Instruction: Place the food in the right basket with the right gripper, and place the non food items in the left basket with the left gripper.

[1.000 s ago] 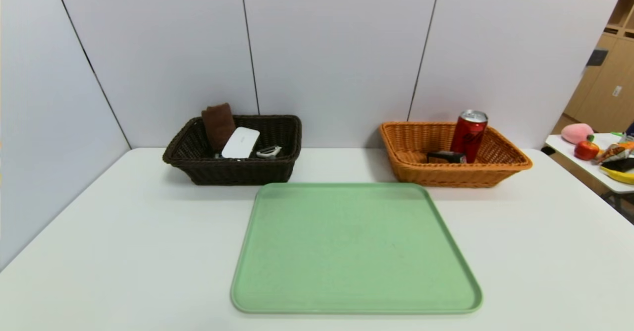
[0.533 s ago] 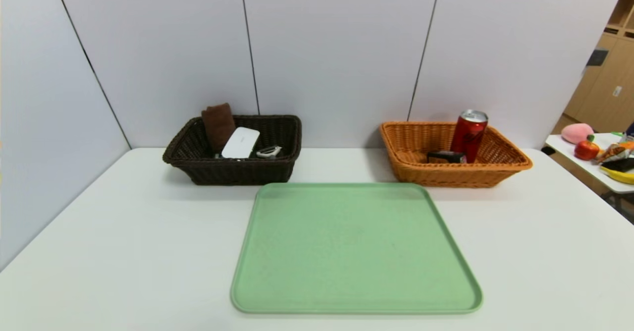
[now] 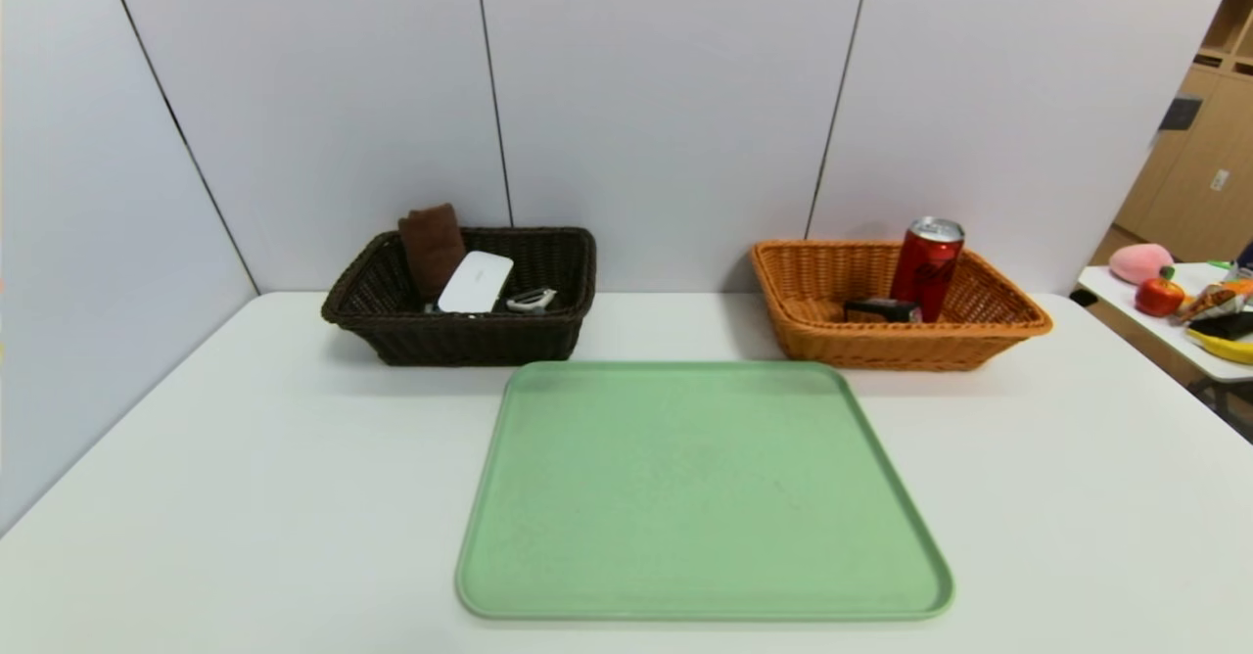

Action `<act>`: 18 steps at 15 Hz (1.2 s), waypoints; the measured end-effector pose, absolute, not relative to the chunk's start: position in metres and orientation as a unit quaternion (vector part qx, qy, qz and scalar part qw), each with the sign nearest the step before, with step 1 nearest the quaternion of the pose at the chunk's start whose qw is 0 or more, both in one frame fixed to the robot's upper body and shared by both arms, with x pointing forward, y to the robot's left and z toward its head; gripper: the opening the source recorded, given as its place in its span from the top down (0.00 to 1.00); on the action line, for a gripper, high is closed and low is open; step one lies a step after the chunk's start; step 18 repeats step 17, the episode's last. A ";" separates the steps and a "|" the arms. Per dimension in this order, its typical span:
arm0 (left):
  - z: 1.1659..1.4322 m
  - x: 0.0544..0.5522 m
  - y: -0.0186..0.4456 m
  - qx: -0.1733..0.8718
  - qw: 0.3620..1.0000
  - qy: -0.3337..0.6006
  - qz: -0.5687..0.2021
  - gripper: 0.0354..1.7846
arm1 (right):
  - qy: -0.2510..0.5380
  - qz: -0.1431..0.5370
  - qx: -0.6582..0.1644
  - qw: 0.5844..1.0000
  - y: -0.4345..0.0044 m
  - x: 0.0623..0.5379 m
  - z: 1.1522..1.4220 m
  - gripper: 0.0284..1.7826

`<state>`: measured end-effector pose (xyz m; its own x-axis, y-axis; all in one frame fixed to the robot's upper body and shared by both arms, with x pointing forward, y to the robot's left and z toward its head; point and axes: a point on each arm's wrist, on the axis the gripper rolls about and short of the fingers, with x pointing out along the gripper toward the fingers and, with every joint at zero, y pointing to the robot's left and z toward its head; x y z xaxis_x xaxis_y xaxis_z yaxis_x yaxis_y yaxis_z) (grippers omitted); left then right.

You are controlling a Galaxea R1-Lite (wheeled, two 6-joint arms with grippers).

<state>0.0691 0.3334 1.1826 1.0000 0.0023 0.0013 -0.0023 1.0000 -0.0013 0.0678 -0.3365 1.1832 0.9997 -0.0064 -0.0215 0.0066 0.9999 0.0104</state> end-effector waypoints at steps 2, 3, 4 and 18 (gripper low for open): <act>1.183 0.069 0.333 -0.001 1.000 0.000 0.001 0.06 | 0.011 -0.003 0.005 1.000 -0.336 0.068 1.183 0.04; 1.183 0.069 0.333 -0.001 1.000 0.000 0.001 0.06 | 0.011 -0.003 0.005 1.000 -0.336 0.068 1.183 0.04; 1.183 0.069 0.333 -0.001 1.000 -0.001 0.001 0.06 | 0.010 -0.003 0.005 1.000 -0.336 0.068 1.183 0.04; 1.183 0.069 0.333 -0.001 1.000 0.000 0.001 0.06 | 0.018 -0.004 0.004 1.000 -0.336 0.067 1.183 0.04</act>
